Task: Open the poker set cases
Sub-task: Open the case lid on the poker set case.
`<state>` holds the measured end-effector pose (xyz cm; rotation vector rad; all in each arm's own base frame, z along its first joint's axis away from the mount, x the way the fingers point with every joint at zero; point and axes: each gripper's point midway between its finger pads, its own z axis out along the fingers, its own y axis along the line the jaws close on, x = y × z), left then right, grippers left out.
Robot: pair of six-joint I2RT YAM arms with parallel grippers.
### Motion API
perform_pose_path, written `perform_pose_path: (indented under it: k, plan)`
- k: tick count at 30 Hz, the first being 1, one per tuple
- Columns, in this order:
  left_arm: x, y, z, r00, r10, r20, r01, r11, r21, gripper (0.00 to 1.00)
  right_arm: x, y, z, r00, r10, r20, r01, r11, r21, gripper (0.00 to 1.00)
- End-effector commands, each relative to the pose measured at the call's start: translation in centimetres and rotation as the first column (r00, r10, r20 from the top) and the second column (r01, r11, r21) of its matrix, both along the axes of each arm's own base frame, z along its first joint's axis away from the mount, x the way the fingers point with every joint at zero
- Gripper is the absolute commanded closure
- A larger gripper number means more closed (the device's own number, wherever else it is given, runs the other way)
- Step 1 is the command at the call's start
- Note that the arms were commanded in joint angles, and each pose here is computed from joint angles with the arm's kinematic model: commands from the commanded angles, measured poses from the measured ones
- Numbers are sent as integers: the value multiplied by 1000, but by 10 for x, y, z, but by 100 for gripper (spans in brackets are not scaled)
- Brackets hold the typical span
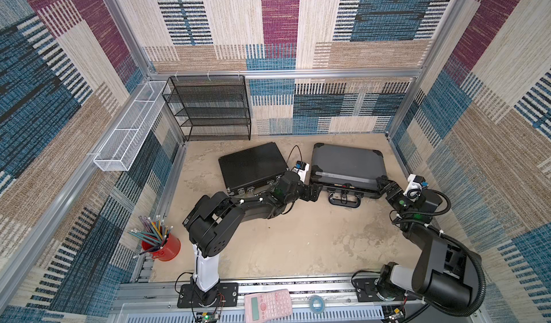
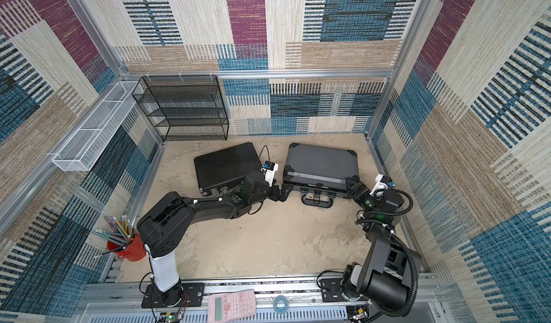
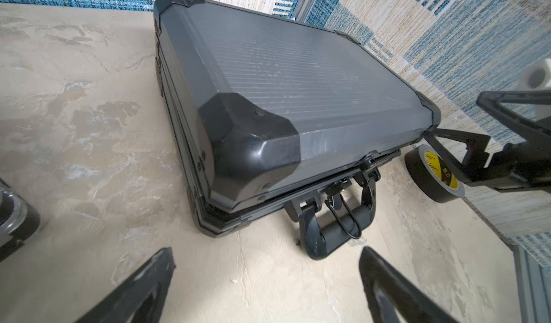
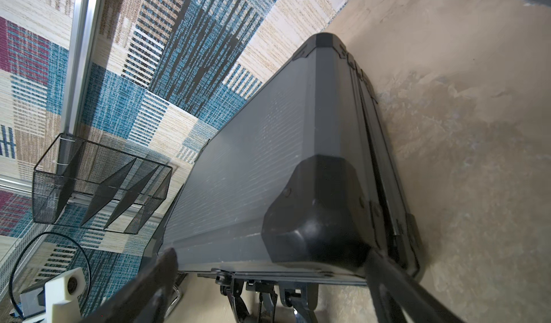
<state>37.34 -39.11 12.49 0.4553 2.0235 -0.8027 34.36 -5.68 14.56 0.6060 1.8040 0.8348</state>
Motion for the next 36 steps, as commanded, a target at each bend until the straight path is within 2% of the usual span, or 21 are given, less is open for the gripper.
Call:
perform_pose_path:
  k: [1,12,15,23,31,36]
  plan:
    - [1,2,1,999,-4,35,3,999,51,2,1,18,21,991,109,76,-112,993,40,1]
    - [0,1,-14,1000,-9,-6,9,997,75,1,0,17,35,991,111,77,-116,992,56,1]
    - [1,3,-14,1000,-3,-7,3,997,74,2,3,12,27,995,94,38,-97,993,64,1]
    - [4,9,-14,1000,18,-22,-17,998,56,1,-3,-4,17,999,2,-34,-3,999,-45,1]
    - [11,14,-21,995,38,-91,-39,999,-6,2,-3,-10,7,999,-20,-51,18,998,-52,1]
    - [10,16,-24,995,34,-97,-35,999,-8,1,-1,-10,-3,998,-2,-60,0,1000,-28,1]
